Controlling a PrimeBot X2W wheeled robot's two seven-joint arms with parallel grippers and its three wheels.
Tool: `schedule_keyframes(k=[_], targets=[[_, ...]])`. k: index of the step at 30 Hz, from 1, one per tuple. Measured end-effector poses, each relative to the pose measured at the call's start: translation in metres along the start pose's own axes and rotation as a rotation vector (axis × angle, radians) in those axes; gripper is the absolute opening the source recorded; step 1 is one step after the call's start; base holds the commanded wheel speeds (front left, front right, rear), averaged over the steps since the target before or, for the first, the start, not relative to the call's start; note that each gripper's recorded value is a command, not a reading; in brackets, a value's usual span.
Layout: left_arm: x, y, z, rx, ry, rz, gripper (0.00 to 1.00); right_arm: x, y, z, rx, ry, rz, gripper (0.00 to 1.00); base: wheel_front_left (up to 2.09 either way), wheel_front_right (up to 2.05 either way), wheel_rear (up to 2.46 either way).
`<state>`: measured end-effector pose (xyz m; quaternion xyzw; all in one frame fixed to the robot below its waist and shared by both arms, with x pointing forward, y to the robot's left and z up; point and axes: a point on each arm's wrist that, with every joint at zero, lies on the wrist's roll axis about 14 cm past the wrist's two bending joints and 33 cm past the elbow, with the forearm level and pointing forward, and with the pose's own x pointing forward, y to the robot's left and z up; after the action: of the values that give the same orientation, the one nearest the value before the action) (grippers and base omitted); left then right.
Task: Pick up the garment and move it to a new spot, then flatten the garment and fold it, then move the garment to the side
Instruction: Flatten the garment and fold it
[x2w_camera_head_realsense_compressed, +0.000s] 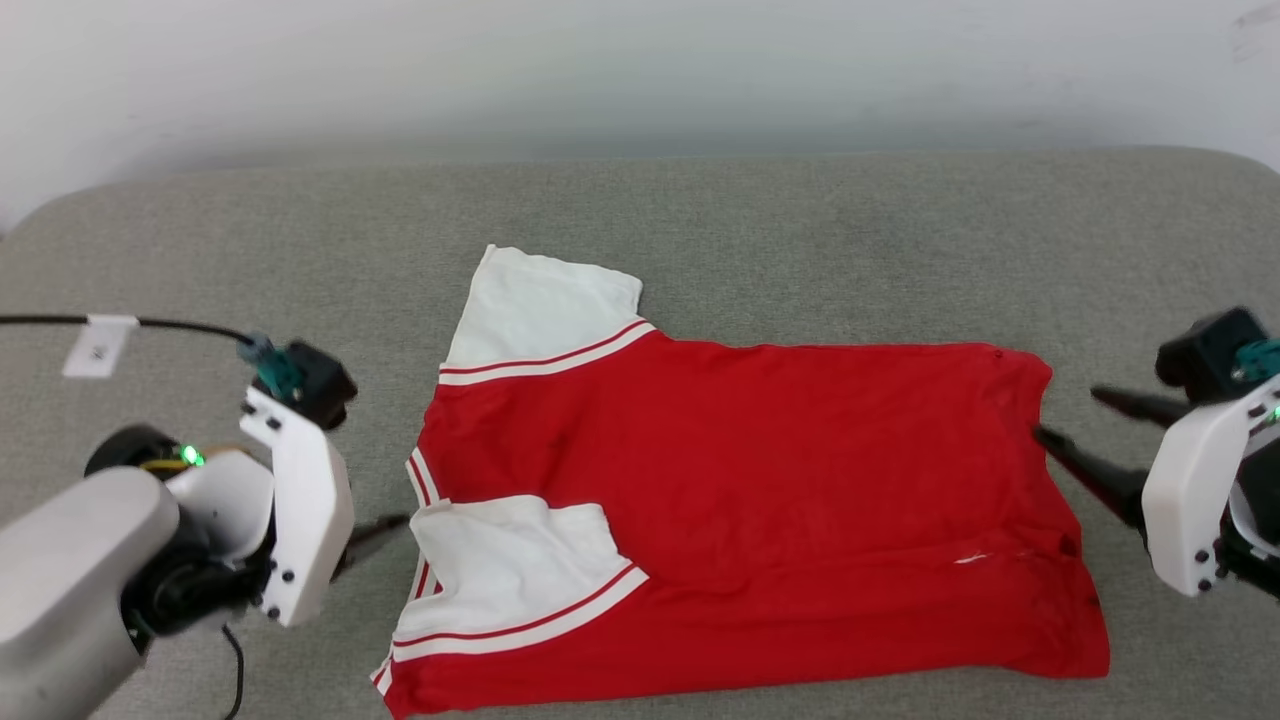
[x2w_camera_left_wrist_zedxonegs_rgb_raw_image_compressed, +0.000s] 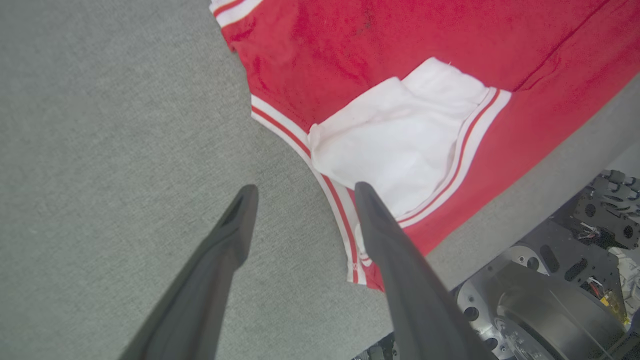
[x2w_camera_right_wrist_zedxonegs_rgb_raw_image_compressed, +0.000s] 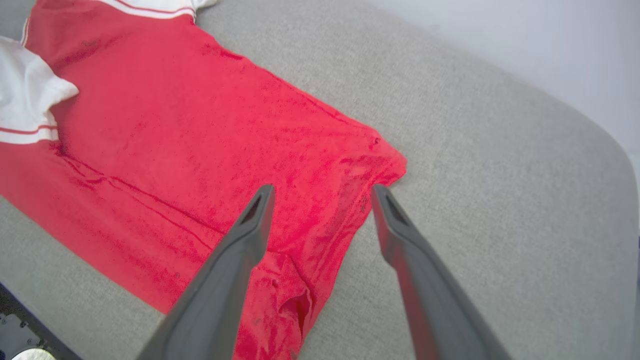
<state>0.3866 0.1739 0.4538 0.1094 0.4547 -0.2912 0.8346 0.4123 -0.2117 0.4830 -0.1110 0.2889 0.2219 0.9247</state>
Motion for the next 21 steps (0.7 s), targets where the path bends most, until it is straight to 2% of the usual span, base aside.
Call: schedule_keyframes(k=[5, 9, 16, 21], targets=[[-0.007, 0.018, 0.049, 0.017, -0.134, 0.065, 1.00, -0.010, -0.015, 0.052, -0.013, -0.282, -0.094, 1.00, 0.00, 0.00, 0.00], [-0.004, 0.034, 0.082, 0.028, -0.195, 0.107, 1.00, -0.020, -0.020, 0.070, 0.015, -0.458, -0.173, 1.00, 0.00, 0.00, 0.00], [0.019, 0.048, 0.122, -0.015, -0.179, 0.080, 1.00, -0.033, -0.012, 0.072, 0.035, -0.577, -0.271, 1.00, 0.00, 0.00, 0.00], [0.043, 0.057, 0.143, -0.057, -0.101, 0.042, 1.00, -0.028, -0.002, 0.062, 0.055, -0.555, -0.293, 1.00, 0.00, 0.00, 0.00]])
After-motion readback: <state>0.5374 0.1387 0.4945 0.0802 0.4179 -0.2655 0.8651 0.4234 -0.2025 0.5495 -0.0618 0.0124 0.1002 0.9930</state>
